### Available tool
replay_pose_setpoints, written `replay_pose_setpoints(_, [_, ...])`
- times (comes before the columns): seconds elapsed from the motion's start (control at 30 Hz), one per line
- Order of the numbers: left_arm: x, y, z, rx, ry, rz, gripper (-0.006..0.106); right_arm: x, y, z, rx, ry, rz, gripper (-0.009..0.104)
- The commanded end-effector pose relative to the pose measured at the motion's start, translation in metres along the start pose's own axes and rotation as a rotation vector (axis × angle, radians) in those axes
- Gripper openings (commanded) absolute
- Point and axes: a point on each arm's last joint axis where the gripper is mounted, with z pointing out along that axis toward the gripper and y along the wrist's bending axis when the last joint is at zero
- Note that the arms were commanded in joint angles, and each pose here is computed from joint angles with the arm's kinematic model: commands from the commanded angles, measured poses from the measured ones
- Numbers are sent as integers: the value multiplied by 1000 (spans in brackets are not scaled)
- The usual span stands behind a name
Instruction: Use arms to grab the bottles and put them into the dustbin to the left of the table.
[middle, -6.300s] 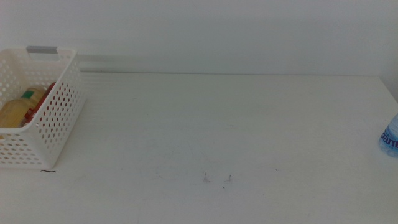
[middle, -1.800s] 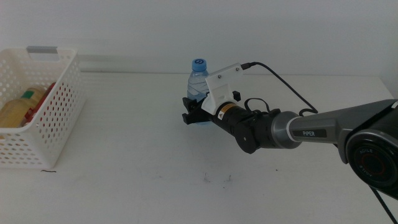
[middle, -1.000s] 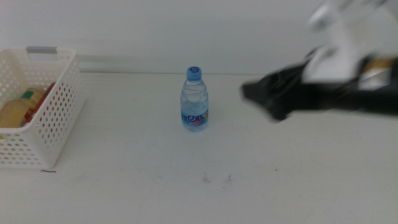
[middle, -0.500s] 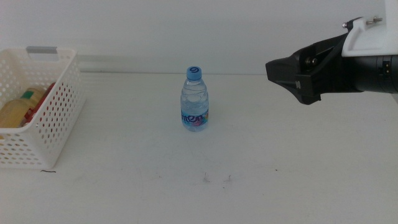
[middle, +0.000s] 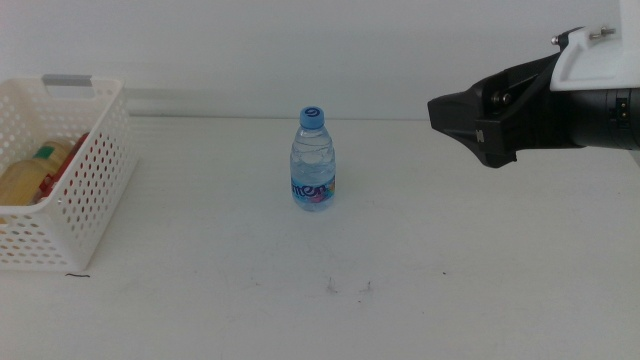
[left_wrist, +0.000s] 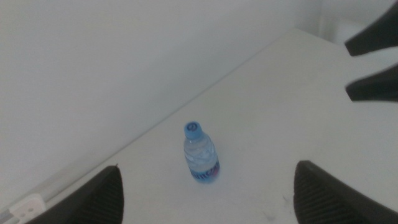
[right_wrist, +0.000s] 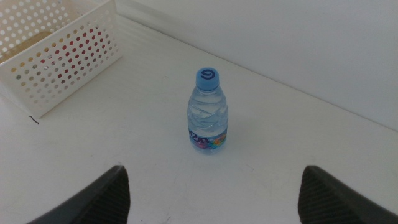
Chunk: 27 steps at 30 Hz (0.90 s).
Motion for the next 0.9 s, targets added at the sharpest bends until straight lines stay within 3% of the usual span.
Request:
replay_pose_setpoints(0.0, [1, 3, 7, -15, -18, -20, 94, -3, 0, -2, 3, -17, -11, 90])
replay_pose_setpoints(0.17, [35, 10, 49, -61, -47, -94, 94, -3, 0, -2, 3, -17, -11, 90])
replay_pose_setpoints(0.47, [162, -35, 152, -114, -196, -239, 94, -3, 0, -2, 3, -17, -11, 90])
replay_pose_setpoints(0.6, [188, -48, 176, -121, -285, -230, 94, -3, 0, -2, 3, -17, -11, 90])
replay_pose_setpoints(0.7, [208, -52, 196, -114, -332, -330, 94, -3, 0, -2, 3, -17, -11, 90])
replay_pose_setpoints(0.87, [232, -55, 233, -143, -256, -316, 94, -3, 0, -2, 3, -17, -11, 90])
